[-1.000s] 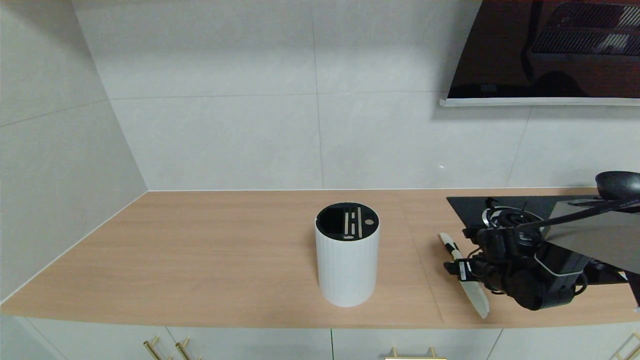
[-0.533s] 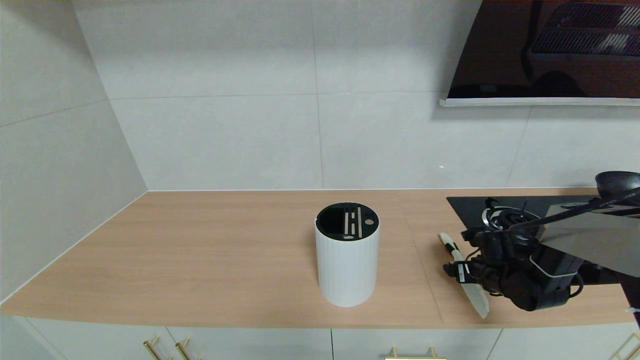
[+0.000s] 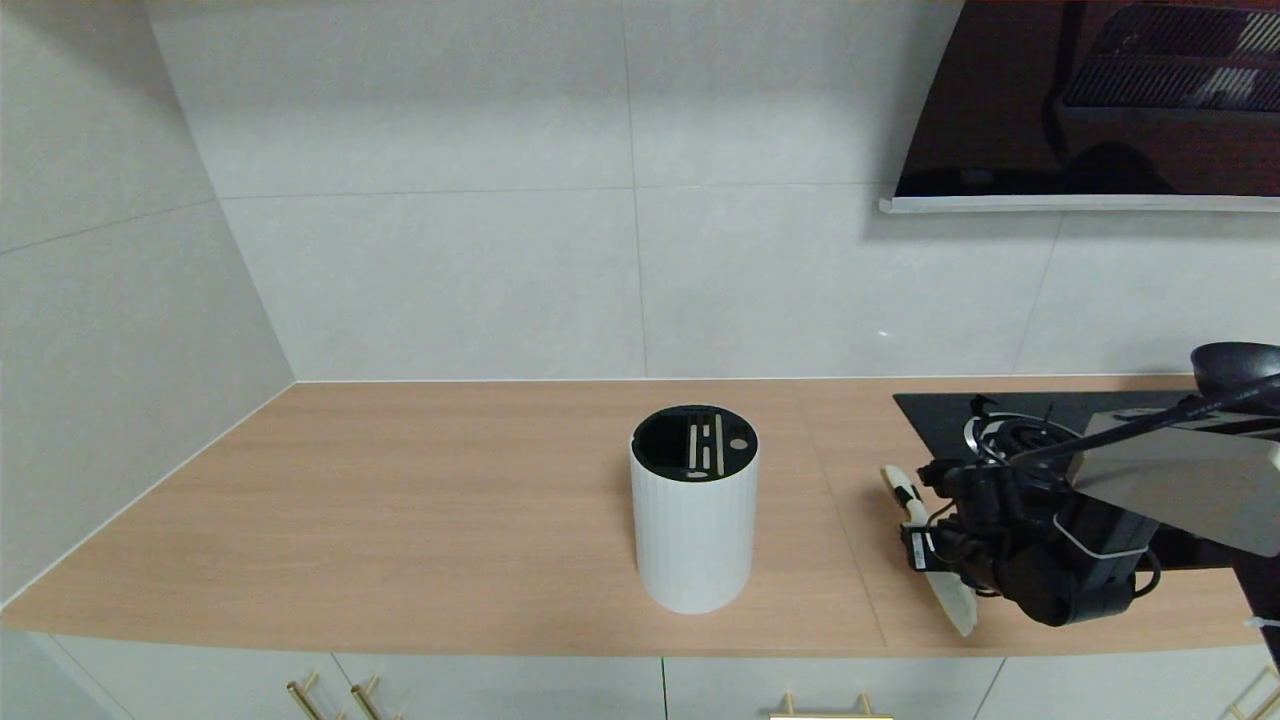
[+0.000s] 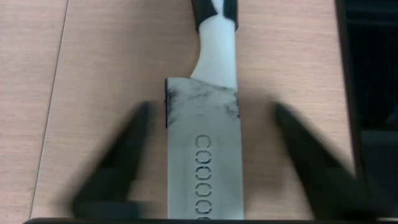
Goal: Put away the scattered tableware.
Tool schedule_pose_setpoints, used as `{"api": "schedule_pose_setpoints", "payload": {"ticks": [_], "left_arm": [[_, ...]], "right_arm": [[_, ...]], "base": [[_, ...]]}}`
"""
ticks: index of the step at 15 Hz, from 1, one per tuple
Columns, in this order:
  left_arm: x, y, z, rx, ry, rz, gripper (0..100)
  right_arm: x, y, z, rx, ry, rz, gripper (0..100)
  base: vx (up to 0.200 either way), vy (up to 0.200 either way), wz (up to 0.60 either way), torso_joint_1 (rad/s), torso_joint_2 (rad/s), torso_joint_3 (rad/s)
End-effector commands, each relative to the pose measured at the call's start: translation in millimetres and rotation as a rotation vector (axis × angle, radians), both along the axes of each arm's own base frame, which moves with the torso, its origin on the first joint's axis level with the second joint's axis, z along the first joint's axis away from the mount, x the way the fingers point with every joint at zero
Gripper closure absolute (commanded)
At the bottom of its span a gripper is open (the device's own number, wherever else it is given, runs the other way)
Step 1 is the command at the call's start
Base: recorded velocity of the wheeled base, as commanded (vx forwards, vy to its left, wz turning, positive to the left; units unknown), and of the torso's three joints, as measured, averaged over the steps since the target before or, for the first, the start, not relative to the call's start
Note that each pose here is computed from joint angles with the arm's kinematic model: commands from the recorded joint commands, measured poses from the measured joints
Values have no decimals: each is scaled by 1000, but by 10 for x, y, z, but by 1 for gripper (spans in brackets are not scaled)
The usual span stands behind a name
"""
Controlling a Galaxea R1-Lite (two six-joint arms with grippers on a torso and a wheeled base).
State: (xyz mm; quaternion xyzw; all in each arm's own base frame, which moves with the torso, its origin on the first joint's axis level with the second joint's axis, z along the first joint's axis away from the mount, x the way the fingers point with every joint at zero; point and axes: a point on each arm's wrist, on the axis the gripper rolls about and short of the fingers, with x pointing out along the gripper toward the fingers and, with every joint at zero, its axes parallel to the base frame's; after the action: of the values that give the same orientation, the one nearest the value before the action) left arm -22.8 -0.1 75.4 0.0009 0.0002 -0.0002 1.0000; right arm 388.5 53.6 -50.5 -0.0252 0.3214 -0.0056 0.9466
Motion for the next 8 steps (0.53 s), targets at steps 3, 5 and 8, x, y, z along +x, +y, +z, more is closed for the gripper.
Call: {"api": "schedule_pose_setpoints", "payload": {"ticks": [3,5,8], "left_arm": [[0,0,-1,0,1,0,0],[0,0,1,0,0,0,0],[0,0,-1,0,1,0,0]], "right_arm": [[-10,44,-16,-1,4,12,100],[-5,45,-2,1,0,11,100],[-9,37,123,22,-28,-4,100]], "base": [[0,0,0,0,0,0],[0,0,0,0,0,0],[0,0,0,0,0,0]]}}
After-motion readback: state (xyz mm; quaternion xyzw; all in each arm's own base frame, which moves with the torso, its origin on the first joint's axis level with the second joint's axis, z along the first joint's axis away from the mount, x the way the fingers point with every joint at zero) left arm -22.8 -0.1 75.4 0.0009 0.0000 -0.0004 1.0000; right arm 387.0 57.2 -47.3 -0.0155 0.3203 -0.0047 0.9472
